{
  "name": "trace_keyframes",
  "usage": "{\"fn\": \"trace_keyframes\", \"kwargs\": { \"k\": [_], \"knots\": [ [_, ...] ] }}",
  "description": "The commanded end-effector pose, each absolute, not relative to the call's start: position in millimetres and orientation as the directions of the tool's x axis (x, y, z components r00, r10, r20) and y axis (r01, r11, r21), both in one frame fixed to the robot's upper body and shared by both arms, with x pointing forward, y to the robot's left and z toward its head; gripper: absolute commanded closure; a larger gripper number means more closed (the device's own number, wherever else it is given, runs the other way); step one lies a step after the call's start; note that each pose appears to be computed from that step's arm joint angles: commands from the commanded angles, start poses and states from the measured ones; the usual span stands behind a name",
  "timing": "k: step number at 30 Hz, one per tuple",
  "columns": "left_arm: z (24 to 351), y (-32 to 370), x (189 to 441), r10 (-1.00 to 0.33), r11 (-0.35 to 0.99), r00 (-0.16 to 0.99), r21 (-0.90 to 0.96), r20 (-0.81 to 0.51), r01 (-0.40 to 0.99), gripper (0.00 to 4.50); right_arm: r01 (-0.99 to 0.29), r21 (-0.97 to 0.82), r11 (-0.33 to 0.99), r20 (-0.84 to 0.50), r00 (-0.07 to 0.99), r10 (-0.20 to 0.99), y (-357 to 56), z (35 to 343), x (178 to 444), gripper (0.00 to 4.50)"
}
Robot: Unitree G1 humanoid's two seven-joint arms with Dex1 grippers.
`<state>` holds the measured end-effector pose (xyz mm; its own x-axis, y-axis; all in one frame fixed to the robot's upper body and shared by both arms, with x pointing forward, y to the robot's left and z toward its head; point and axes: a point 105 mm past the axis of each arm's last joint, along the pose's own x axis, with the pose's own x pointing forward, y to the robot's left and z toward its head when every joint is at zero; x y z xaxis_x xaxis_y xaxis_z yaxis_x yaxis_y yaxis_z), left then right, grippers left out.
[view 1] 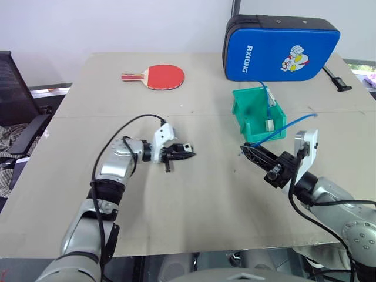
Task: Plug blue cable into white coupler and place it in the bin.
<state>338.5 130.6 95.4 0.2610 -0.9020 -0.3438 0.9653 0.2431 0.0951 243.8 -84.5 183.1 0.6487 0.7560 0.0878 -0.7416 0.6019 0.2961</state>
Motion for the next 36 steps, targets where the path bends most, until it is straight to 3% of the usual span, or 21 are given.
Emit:
{"fn": "trace_keyframes", "kwargs": {
  "k": [1,7,13,26,36],
  "knots": [
    [117,90,321,-0.948,0.076,0.114,0.135,-0.299,0.988,3.93,-0.822,0.134,0.553,0.064,0.564,0.823,-65,194,250,4.5],
    [105,50,308,-0.932,-0.051,0.021,0.189,-0.361,0.981,3.93,-0.889,-0.04,0.457,-0.115,0.458,0.882,-43,169,273,4.5],
    [90,48,307,-0.891,-0.118,-0.003,0.225,-0.454,0.967,3.93,-0.921,-0.123,0.369,-0.273,0.389,0.88,-47,135,280,4.5],
    [88,54,308,-0.868,-0.15,-0.017,0.229,-0.496,0.962,3.93,-0.938,-0.044,0.344,-0.181,0.347,0.92,-50,153,272,4.5],
    [90,52,305,-0.868,-0.169,-0.035,0.229,-0.495,0.959,3.93,-0.944,-0.073,0.322,-0.306,0.328,0.894,-52,125,269,4.5]
  ]
}}
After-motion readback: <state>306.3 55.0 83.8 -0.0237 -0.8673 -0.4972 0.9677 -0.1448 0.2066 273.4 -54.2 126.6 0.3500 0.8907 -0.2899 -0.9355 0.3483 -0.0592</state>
